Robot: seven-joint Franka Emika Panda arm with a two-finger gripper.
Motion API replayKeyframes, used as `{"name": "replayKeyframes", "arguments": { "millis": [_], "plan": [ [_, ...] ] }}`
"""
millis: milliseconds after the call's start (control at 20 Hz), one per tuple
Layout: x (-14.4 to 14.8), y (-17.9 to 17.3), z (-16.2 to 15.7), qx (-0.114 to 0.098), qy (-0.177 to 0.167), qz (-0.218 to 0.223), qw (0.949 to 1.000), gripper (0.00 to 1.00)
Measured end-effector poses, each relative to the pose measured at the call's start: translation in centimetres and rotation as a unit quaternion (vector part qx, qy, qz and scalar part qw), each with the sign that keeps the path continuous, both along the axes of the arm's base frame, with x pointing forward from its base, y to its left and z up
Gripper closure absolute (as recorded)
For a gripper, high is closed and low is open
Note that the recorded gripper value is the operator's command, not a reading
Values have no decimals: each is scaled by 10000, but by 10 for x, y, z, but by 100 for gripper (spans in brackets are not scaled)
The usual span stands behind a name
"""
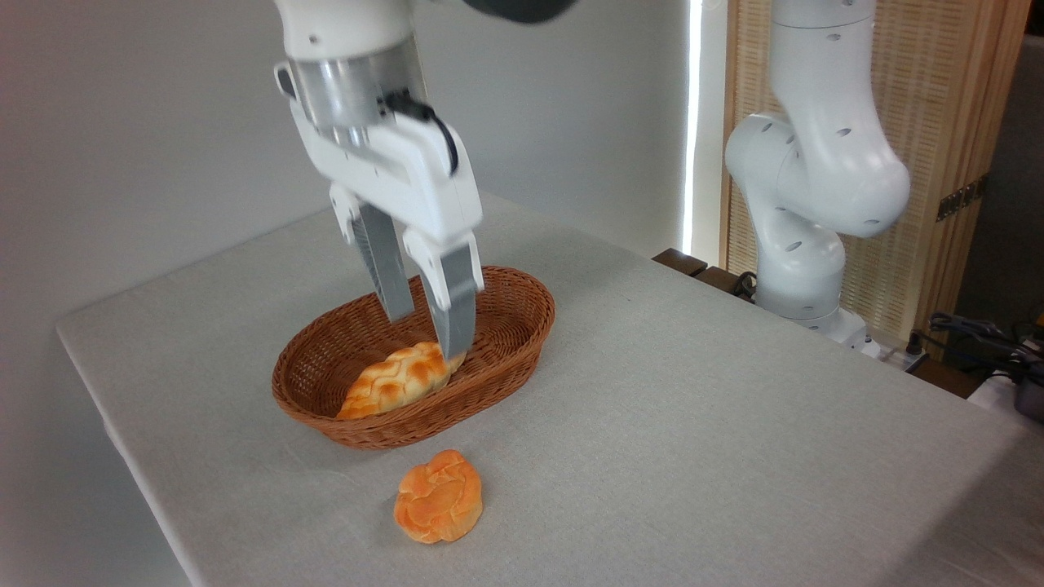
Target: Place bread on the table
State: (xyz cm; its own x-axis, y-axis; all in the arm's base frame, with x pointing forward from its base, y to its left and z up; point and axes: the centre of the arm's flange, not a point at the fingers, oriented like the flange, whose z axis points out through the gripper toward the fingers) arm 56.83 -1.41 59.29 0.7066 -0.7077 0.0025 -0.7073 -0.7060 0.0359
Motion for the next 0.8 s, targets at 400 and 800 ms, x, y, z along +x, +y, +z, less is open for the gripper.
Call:
{"name": "replayKeyframes", "arguments": {
  "millis": [400, 800],
  "plan": [
    [-24, -32, 22, -6, 138, 241, 9996, 0],
    [-24, -32, 15, 2, 203, 240, 9995, 0]
  ]
}}
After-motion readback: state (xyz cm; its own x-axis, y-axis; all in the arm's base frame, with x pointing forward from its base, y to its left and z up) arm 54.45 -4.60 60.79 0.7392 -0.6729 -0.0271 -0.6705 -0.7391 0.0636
